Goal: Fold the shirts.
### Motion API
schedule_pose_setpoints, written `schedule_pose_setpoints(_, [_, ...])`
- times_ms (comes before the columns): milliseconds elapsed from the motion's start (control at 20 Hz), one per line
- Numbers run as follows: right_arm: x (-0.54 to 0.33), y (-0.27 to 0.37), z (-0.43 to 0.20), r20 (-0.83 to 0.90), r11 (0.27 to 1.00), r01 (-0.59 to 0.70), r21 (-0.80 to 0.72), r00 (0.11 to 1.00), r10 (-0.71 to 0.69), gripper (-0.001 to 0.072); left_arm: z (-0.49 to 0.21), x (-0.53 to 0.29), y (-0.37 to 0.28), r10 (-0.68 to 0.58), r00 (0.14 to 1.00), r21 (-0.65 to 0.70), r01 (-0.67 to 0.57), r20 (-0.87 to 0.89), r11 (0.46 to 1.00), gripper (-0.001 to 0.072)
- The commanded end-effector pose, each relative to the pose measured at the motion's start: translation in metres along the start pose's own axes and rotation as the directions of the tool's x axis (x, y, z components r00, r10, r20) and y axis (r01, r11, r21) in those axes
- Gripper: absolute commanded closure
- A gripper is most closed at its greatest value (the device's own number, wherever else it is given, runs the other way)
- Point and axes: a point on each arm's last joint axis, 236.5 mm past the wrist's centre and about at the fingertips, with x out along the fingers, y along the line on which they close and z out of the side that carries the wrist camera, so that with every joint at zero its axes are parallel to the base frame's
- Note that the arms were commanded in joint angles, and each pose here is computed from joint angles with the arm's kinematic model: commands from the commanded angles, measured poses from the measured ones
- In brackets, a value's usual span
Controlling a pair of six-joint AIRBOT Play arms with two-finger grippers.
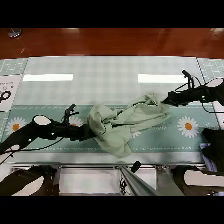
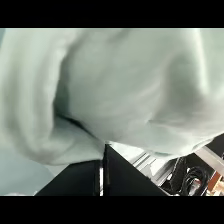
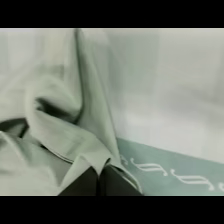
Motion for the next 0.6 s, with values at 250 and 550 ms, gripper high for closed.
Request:
schedule_pose_setpoints(250, [-0.187, 0.077, 0.086, 0.507, 0.965, 0.175, -0.195, 0.86, -0.053, 0.068, 0.085, -0.107, -0.163, -0.229, 0.928, 0.415, 0.092, 0.293, 0.905, 0.0682])
schedule_pose_setpoints(550, [-0.386, 0.215, 0.098, 0.872, 0.905, 0.319, -0.283, 0.477, 0.104, 0.0681, 0.071, -0.337, -0.337, -0.527, 0.601, 0.736, -0.158, 0.601, 0.659, 0.0682])
